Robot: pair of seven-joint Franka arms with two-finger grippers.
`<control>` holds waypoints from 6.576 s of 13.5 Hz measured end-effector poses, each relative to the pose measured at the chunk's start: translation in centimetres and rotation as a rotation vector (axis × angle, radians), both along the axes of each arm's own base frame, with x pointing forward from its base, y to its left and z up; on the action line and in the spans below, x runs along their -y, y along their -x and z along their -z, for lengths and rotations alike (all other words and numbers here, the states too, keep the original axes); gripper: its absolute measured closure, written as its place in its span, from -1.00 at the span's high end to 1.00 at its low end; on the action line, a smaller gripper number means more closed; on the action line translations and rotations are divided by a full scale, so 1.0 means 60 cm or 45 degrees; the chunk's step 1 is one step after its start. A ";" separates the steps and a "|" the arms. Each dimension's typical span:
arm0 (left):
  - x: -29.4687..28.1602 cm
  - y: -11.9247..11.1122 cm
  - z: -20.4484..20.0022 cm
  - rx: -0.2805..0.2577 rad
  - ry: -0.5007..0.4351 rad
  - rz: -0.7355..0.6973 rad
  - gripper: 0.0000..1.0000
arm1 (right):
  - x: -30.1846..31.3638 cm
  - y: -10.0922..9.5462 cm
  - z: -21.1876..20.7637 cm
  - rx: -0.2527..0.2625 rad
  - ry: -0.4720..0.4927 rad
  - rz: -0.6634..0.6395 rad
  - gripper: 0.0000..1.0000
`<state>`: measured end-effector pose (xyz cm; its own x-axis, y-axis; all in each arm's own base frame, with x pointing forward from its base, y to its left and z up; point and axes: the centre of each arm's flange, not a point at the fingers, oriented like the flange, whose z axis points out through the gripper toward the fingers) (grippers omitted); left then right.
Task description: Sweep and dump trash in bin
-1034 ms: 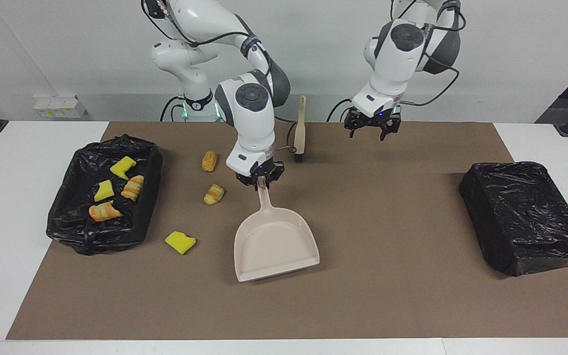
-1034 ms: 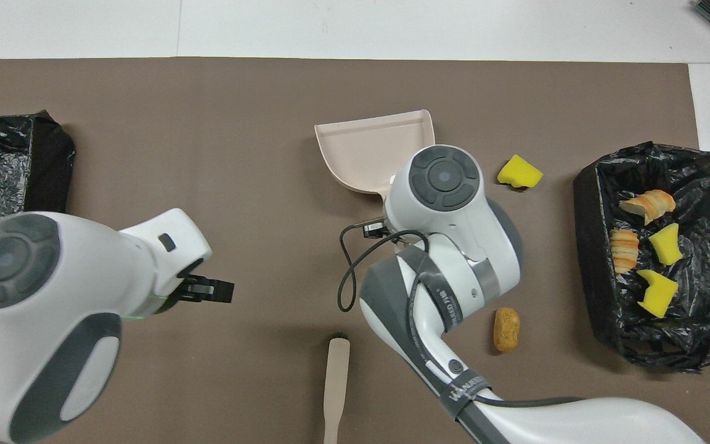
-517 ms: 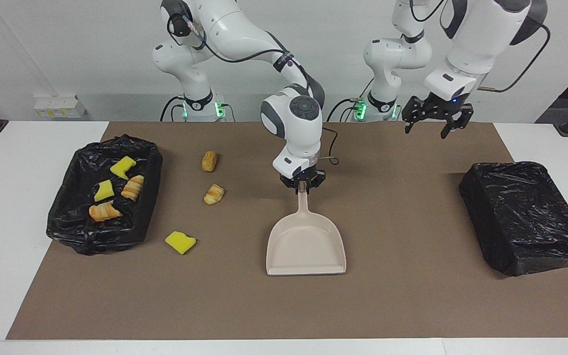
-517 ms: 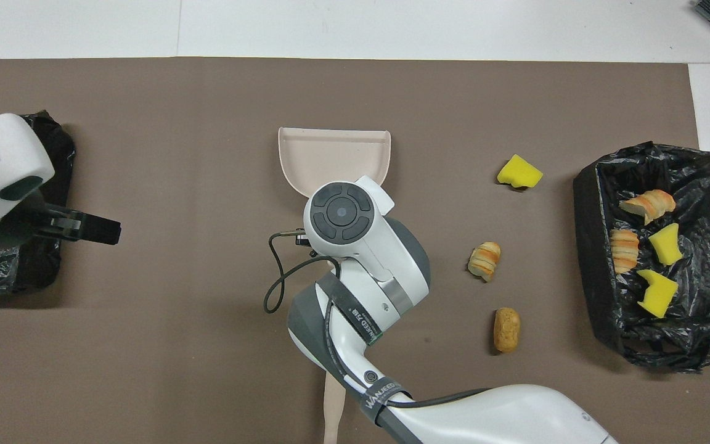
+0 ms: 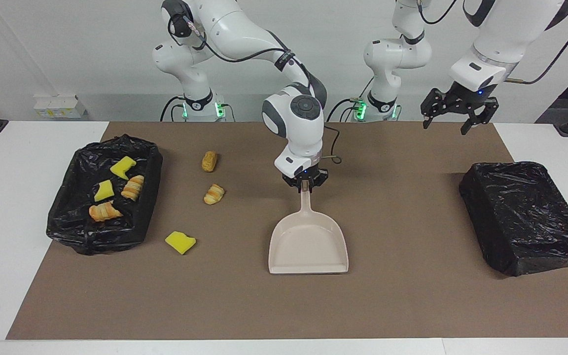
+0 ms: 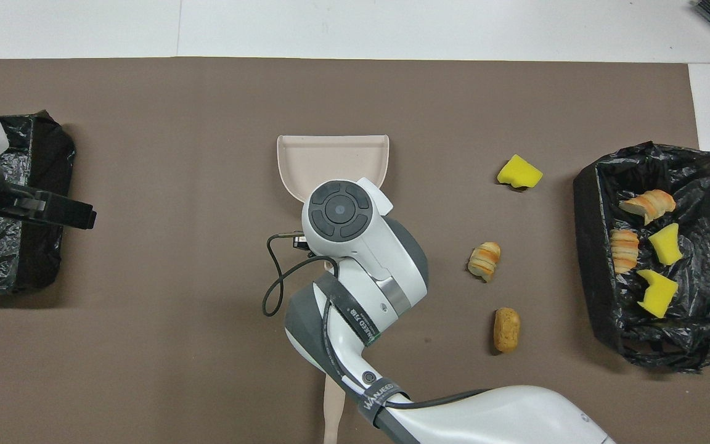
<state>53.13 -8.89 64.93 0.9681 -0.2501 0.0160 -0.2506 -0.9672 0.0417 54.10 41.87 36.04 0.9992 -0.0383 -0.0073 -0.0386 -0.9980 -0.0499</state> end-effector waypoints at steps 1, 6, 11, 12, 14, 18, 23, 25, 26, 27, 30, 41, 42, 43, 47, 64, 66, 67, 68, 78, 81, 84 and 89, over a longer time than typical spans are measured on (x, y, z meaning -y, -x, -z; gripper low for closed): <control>0.001 0.000 0.000 -0.001 0.000 0.001 1.00 | -0.002 0.001 -0.004 0.004 -0.004 -0.002 0.29; 0.001 0.001 0.001 -0.006 -0.001 0.001 1.00 | 0.047 0.032 -0.076 -0.129 0.096 0.015 1.00; -0.003 0.000 0.001 -0.010 -0.001 -0.091 1.00 | 0.033 0.195 -0.112 -0.132 0.032 0.119 1.00; -0.003 0.000 0.001 -0.011 -0.001 -0.108 1.00 | 0.020 0.246 -0.099 -0.104 0.016 0.140 1.00; -0.002 0.000 0.000 -0.007 0.000 -0.121 1.00 | 0.015 0.326 -0.079 -0.095 0.019 0.156 1.00; 0.003 -0.007 -0.006 0.038 0.012 -0.172 1.00 | -0.007 0.441 -0.057 -0.099 0.042 0.164 0.95; 0.160 -0.054 0.084 0.145 0.071 -0.068 1.00 | -0.013 0.538 0.029 -0.113 0.097 0.118 0.79; 0.230 -0.065 0.140 0.123 0.080 -0.004 1.00 | -0.016 0.554 0.036 -0.117 0.109 0.106 0.71; 0.262 -0.066 0.166 0.108 0.082 0.023 1.00 | -0.017 0.556 0.036 -0.117 0.110 0.104 0.58; 0.298 -0.063 0.195 0.084 0.080 0.043 1.00 | -0.017 0.556 0.036 -0.117 0.110 0.104 0.55; 0.428 -0.032 0.299 0.040 0.087 0.040 1.00 | -0.018 0.558 0.036 -0.155 0.091 0.139 -0.17; 0.506 0.017 0.491 0.024 0.091 -0.042 0.89 | 0.165 0.420 -0.063 -0.306 0.163 0.139 -0.48; 0.506 0.014 0.498 0.025 0.092 -0.045 0.89 | 0.197 0.403 -0.075 -0.312 0.158 0.123 -0.48; 0.505 0.013 0.500 0.029 0.093 -0.045 0.66 | 0.229 0.382 -0.082 -0.308 0.155 0.114 -0.48; 0.503 0.008 0.497 0.118 0.006 0.047 -0.35 | 0.355 0.290 -0.088 -0.240 0.199 0.028 -0.48; 0.398 0.106 0.443 -0.183 -0.188 1.519 -0.36 | 0.535 -0.150 -0.042 0.015 0.764 -0.671 -0.48; 0.412 0.145 0.441 -0.190 -0.199 1.567 -0.36 | 0.535 -0.154 -0.003 -0.024 0.768 -0.692 -0.48; 0.416 0.158 0.441 -0.193 -0.203 1.582 -0.36 | 0.536 -0.150 0.008 -0.046 0.767 -0.695 -0.48; 0.416 0.164 0.442 -0.196 -0.205 1.586 -0.36 | 0.535 -0.140 0.018 -0.079 0.751 -0.689 -0.48; 0.402 0.178 0.455 -0.226 -0.210 1.578 -0.36 | 0.324 0.031 -0.016 -0.407 0.177 -0.590 -0.48; 0.402 0.180 0.457 -0.229 -0.214 1.546 -0.36 | 0.339 0.036 -0.067 -0.403 0.058 -0.536 -0.48; 0.404 0.182 0.456 -0.227 -0.215 1.542 -0.36 | 0.447 0.035 -0.123 -0.411 0.033 -0.422 -0.48; 0.415 0.198 0.454 -0.219 -0.221 1.538 -0.36 | 0.589 0.146 -0.090 -0.384 0.012 -0.265 -0.48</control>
<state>41.27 -33.81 37.68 0.1004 -0.9722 -0.2114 -0.9918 -0.1147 0.0564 45.37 6.54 41.45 0.9386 0.1638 -0.3037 0.1535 -0.9865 -0.0577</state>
